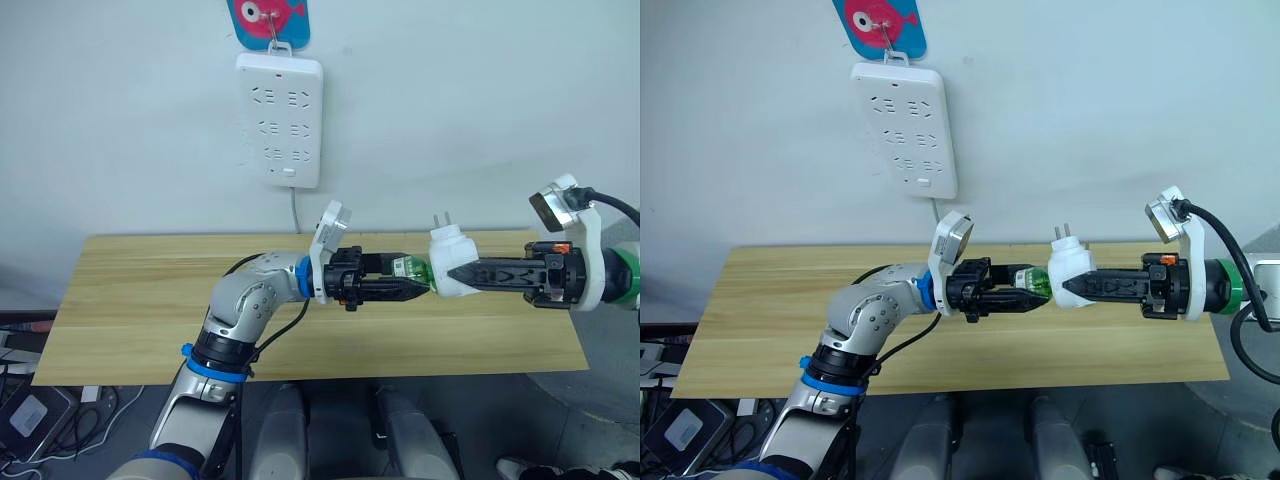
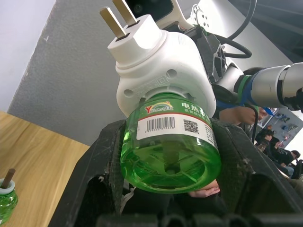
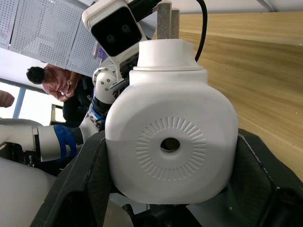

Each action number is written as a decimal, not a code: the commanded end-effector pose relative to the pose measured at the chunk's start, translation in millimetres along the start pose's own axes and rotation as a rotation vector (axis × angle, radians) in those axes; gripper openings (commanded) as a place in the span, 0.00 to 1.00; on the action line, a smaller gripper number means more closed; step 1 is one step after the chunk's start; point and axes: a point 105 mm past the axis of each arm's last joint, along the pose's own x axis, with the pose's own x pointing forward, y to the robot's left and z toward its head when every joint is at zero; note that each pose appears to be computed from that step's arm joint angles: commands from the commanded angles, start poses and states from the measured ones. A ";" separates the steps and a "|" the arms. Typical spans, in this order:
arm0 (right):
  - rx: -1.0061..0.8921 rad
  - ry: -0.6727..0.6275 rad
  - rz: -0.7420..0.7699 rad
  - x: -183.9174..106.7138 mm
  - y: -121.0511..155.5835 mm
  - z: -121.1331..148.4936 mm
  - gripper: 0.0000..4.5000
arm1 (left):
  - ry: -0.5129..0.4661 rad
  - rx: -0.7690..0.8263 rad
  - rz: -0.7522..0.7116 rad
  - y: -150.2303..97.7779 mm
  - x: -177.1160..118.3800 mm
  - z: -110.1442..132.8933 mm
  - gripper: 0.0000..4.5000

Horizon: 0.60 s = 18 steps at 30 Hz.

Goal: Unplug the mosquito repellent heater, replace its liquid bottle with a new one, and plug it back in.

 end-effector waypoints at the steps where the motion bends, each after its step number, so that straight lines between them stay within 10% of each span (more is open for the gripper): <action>1: -0.032 0.044 0.074 6.7 15.8 -6.8 0.66 | -0.003 0.040 -0.085 -13.4 16.0 4.2 0.51; 7: -0.024 0.035 0.054 7.4 12.0 -6.1 1.00 | -0.007 0.035 -0.061 -10.1 15.0 3.0 0.51; 18: 0.022 0.074 0.087 9.3 13.3 -28.5 1.00 | -0.038 0.041 -0.048 -6.1 17.5 12.0 0.51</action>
